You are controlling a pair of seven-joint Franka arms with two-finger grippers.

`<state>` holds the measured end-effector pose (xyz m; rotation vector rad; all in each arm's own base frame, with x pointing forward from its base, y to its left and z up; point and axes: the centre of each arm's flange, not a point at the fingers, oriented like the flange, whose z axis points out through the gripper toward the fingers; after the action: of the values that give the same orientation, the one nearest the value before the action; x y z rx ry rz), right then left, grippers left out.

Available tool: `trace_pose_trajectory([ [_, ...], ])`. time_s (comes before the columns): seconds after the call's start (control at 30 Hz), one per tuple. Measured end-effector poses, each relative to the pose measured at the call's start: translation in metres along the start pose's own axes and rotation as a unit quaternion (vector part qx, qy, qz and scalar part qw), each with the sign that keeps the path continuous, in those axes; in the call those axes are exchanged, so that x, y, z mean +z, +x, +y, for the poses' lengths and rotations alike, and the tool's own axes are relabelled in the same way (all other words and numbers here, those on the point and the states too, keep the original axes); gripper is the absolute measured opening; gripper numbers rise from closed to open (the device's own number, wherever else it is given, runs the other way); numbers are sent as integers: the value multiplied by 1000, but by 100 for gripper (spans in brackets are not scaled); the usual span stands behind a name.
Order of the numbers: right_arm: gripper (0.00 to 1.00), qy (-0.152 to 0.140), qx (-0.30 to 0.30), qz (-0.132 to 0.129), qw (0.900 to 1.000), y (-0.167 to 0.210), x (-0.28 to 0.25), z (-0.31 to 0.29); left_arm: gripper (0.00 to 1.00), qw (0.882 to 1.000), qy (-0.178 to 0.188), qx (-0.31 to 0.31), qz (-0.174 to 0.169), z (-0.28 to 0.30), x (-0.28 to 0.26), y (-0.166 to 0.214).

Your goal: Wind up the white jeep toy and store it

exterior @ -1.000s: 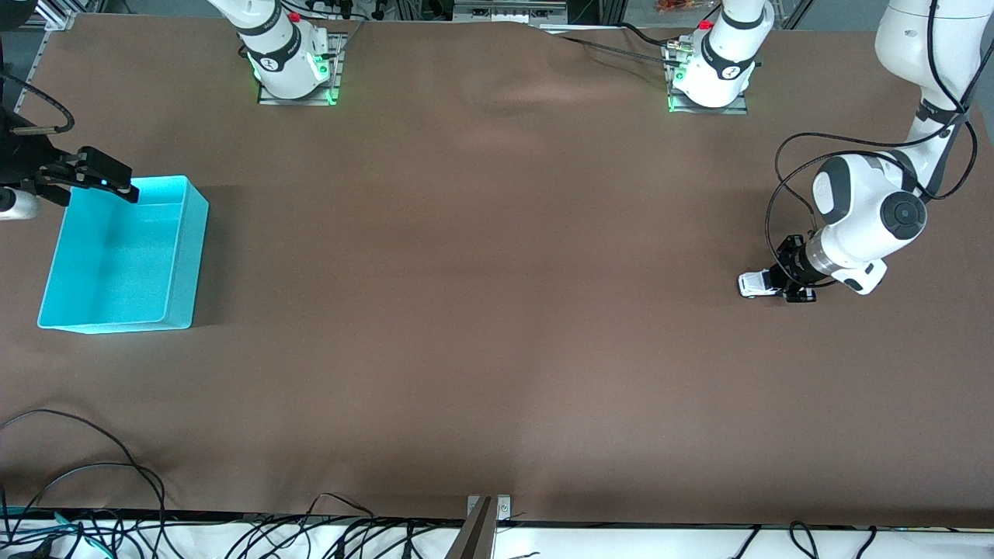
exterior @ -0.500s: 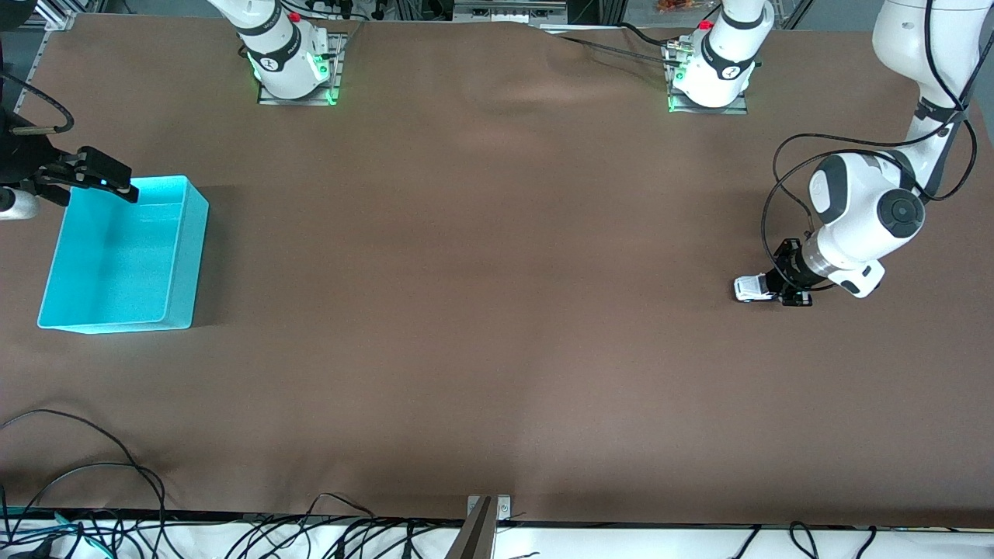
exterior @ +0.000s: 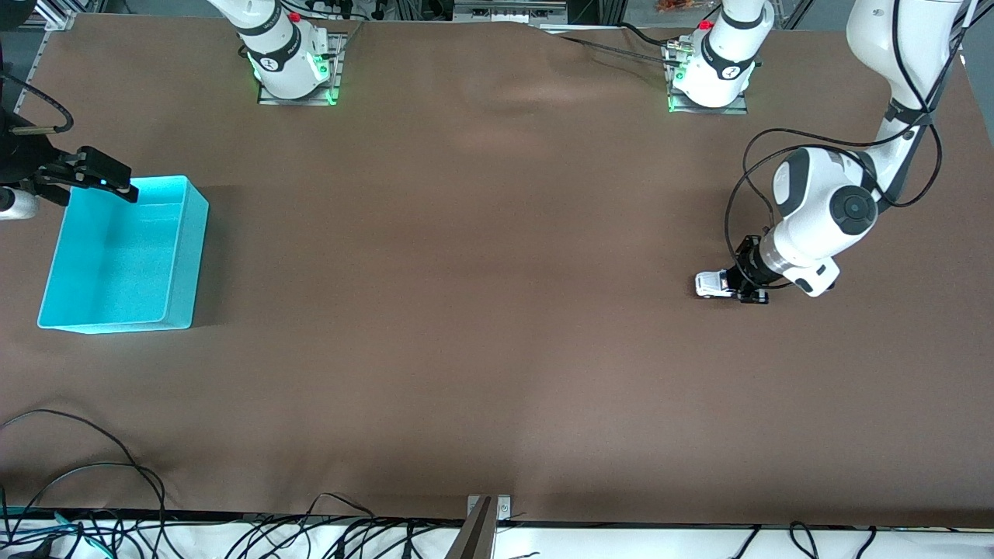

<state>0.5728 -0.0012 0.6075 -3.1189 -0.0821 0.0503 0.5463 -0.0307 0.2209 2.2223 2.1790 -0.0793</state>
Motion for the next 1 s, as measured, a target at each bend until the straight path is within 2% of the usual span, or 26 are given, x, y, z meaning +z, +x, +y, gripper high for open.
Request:
trace_pose_trajectory([
  [0.03, 100, 0, 0, 0, 1000, 0, 0, 0, 51, 1000, 7, -1, -1, -2, 7, -19],
  [0.47, 100, 0, 0, 0, 1000, 0, 0, 0, 51, 1000, 15, -5, 17, -7, 26, -38],
  [0.8, 100, 0, 0, 1, 1000, 0, -1, 0, 51, 999, 14, -2, 29, -7, 26, -30],
  [1.0, 100, 0, 0, 1, 1000, 0, -1, 0, 51, 999, 13, -1, 45, -6, 25, -7],
])
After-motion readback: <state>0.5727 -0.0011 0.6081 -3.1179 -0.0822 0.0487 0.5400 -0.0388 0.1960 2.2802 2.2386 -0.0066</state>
